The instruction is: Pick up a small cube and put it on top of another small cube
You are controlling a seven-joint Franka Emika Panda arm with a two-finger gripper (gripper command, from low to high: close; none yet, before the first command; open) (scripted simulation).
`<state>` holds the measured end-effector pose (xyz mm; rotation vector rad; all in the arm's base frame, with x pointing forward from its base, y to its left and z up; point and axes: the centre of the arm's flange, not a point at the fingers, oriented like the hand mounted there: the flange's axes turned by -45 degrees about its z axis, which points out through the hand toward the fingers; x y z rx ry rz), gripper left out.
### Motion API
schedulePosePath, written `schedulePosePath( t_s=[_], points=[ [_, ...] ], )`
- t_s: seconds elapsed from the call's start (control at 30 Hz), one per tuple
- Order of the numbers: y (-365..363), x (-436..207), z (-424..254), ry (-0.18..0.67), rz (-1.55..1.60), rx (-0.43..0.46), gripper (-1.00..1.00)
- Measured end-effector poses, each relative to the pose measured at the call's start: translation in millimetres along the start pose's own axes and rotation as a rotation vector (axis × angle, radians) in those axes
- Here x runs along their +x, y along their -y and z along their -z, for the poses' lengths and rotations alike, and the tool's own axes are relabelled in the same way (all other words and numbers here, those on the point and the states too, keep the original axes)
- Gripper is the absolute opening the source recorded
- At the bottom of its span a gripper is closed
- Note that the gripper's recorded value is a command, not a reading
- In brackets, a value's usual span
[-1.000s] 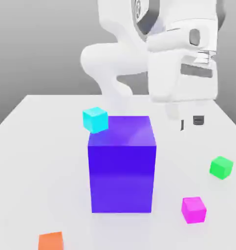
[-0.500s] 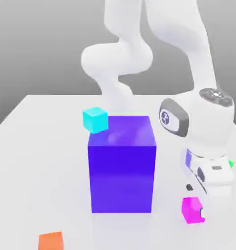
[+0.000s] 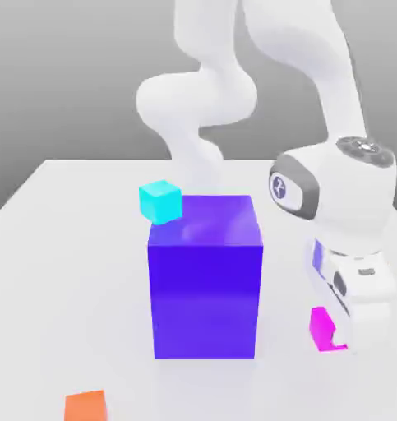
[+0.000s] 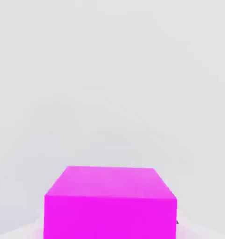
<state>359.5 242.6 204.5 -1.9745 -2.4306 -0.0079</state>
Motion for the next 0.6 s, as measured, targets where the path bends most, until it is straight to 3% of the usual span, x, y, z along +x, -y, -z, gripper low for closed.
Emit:
schedulePosePath(
  t_s=[0.23, 0.5, 0.53, 0.6],
  points=[
    [120.4, 131.5, 33.8, 0.005, 0.336, 0.003, -1.0],
    [128.5, 132.9, -22.1, 0.014, 0.34, -0.001, -1.0],
    [129.3, 132.7, -27.0, 0.014, 0.341, 0.0, 1.0],
    [129.3, 132.7, -27.0, 0.014, 0.341, 0.0, 1.0]
  ],
)
